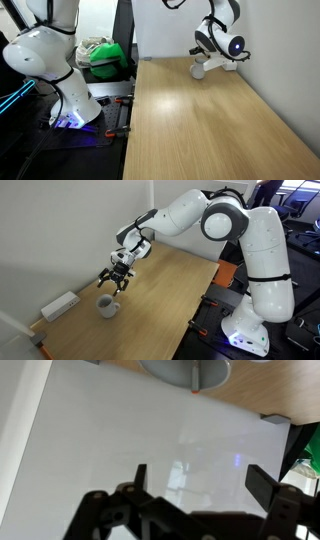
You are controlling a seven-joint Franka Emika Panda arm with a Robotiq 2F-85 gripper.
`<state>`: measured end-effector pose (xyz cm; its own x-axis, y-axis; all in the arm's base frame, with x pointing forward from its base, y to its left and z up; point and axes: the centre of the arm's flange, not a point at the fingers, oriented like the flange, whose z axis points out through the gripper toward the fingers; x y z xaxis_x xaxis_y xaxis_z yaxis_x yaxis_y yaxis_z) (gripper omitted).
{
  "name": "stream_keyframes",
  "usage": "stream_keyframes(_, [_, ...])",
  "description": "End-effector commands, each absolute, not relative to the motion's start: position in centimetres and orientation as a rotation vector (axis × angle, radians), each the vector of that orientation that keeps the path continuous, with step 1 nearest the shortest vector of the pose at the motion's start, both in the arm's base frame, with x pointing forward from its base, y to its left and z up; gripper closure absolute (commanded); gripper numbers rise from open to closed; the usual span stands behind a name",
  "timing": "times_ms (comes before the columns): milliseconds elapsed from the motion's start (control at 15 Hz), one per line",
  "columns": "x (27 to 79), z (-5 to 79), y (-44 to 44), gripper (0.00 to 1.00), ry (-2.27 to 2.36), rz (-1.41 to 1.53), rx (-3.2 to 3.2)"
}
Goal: Put the pen in the mug
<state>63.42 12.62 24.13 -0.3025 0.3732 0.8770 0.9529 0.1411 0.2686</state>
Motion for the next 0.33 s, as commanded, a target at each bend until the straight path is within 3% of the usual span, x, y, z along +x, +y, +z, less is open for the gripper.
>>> stream_keyframes(0, [63.31,24.28,12.54,0.00,-1.774,-1.141,-1.278])
stream_keyframes(267, [63.26,23.65,12.63,0.00,-1.768,-1.133,-1.280])
